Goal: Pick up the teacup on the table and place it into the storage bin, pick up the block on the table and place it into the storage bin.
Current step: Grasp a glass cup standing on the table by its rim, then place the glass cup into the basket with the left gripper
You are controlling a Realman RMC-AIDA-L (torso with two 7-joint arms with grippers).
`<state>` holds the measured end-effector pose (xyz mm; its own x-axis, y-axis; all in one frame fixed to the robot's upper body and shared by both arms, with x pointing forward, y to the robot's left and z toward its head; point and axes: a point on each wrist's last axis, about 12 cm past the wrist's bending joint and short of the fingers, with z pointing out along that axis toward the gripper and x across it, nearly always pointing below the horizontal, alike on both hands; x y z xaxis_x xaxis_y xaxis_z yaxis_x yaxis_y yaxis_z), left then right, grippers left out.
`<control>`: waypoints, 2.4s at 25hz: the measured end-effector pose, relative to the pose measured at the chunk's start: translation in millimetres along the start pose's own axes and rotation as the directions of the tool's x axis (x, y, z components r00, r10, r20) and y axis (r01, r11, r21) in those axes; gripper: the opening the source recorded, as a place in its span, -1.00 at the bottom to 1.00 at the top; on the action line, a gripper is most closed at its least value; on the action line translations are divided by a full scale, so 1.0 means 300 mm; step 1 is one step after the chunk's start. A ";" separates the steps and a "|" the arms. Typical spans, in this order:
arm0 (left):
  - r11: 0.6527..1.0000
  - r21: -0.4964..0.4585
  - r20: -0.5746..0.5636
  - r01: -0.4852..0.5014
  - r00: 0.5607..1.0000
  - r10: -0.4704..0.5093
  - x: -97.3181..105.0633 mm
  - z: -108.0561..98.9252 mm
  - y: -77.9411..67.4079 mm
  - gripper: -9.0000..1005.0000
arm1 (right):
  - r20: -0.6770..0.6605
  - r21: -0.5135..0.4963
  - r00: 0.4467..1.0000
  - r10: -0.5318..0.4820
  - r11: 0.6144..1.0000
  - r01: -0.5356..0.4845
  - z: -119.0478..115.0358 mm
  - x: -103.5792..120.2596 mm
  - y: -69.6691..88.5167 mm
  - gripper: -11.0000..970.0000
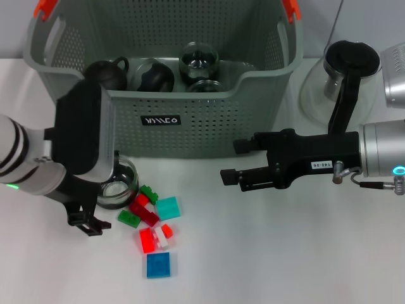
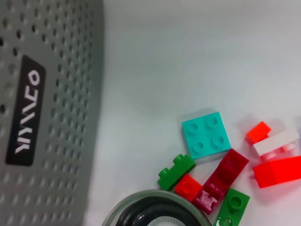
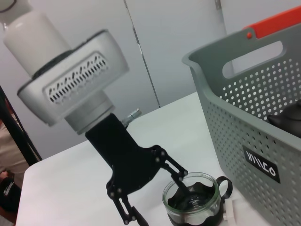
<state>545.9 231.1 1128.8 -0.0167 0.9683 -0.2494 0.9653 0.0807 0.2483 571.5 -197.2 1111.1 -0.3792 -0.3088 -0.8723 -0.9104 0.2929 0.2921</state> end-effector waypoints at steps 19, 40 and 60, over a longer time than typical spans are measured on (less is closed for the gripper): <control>0.999 0.021 -0.045 -0.026 0.999 0.027 -0.036 0.050 0.016 0.74 | 0.015 0.007 1.000 0.001 1.000 -0.001 0.004 -0.008 -0.003 0.76; 0.999 0.029 -0.093 -0.020 0.995 0.023 -0.048 0.052 0.019 -0.32 | 0.034 0.013 0.999 -0.009 1.000 0.008 0.001 -0.023 -0.007 0.76; 0.974 0.106 0.205 0.199 0.954 -0.217 -0.093 -0.116 0.001 -0.87 | 0.032 0.027 0.999 -0.007 1.000 0.006 -0.016 -0.010 -0.013 0.76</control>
<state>537.6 212.3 1168.5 -0.1721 0.8581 -0.4837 0.9647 0.2462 0.0935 575.3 -201.8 1114.6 -0.3676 -0.2819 -0.8862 -0.9078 0.3157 0.2761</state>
